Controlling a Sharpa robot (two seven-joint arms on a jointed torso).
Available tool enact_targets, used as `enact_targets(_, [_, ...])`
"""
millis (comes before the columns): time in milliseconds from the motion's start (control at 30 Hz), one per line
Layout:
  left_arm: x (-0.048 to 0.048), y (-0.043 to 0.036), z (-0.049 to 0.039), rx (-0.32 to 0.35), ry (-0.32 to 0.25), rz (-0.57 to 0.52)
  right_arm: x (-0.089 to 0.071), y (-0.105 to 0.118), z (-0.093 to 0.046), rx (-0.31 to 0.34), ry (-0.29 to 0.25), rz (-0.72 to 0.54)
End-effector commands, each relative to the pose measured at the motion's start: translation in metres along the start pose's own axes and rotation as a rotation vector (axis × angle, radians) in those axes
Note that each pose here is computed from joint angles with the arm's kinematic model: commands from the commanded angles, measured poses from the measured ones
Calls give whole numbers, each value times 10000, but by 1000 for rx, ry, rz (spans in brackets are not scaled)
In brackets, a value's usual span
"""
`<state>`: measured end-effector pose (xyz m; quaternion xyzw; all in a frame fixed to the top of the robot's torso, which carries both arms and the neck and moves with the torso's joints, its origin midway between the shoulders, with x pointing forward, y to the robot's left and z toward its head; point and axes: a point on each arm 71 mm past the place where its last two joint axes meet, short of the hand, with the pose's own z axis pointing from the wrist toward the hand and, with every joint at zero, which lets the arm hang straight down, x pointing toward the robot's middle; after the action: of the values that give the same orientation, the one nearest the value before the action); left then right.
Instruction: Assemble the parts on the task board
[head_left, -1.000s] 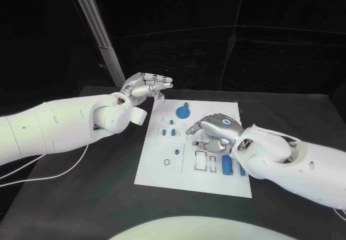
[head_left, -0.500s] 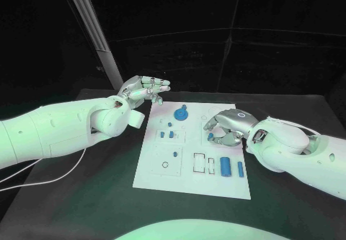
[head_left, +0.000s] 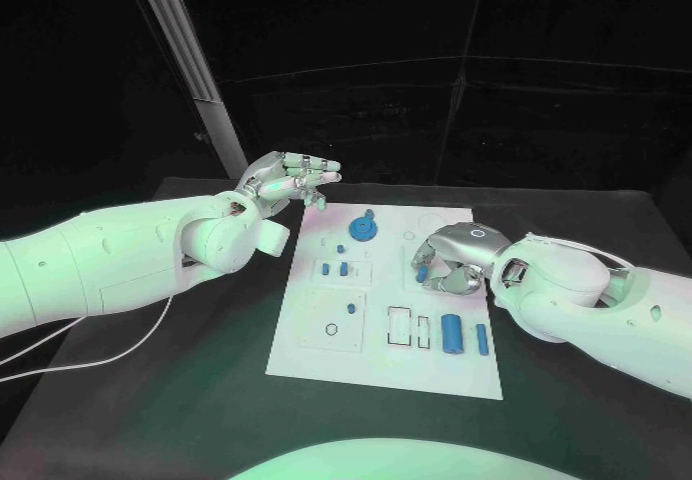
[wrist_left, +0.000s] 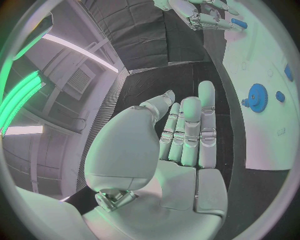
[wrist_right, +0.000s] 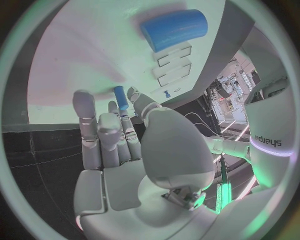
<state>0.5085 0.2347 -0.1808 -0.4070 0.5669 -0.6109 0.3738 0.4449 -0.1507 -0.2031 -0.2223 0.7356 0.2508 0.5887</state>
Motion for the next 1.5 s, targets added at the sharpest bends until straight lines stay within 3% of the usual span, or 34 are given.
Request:
enact_targets(33, [9, -12, 3, 3, 11, -9, -2, 1, 13, 5, 13, -21])
enact_targets(333, [9, -12, 4, 2, 13, -10, -13, 9, 29, 8, -4, -30])
enact_targets(600, [6, -10, 4, 1, 13, -10, -71, 48, 21, -7, -78, -34])
enact_targets(833, [1, -9, 3, 0, 12, -10, -108, 86, -37, -17, -108, 1])
enact_targets(1067, [-6, -7, 1, -1, 10, -9, -290, 122, -125, -18, -141, 88])
enact_targets(1267, [0, -6, 5, -1, 11, -9, -437, 312, -121, -78, -172, 145])
enact_targets(1500, [22, -6, 12, 0, 16, -11, -468, 652, 83, -185, -168, 179])
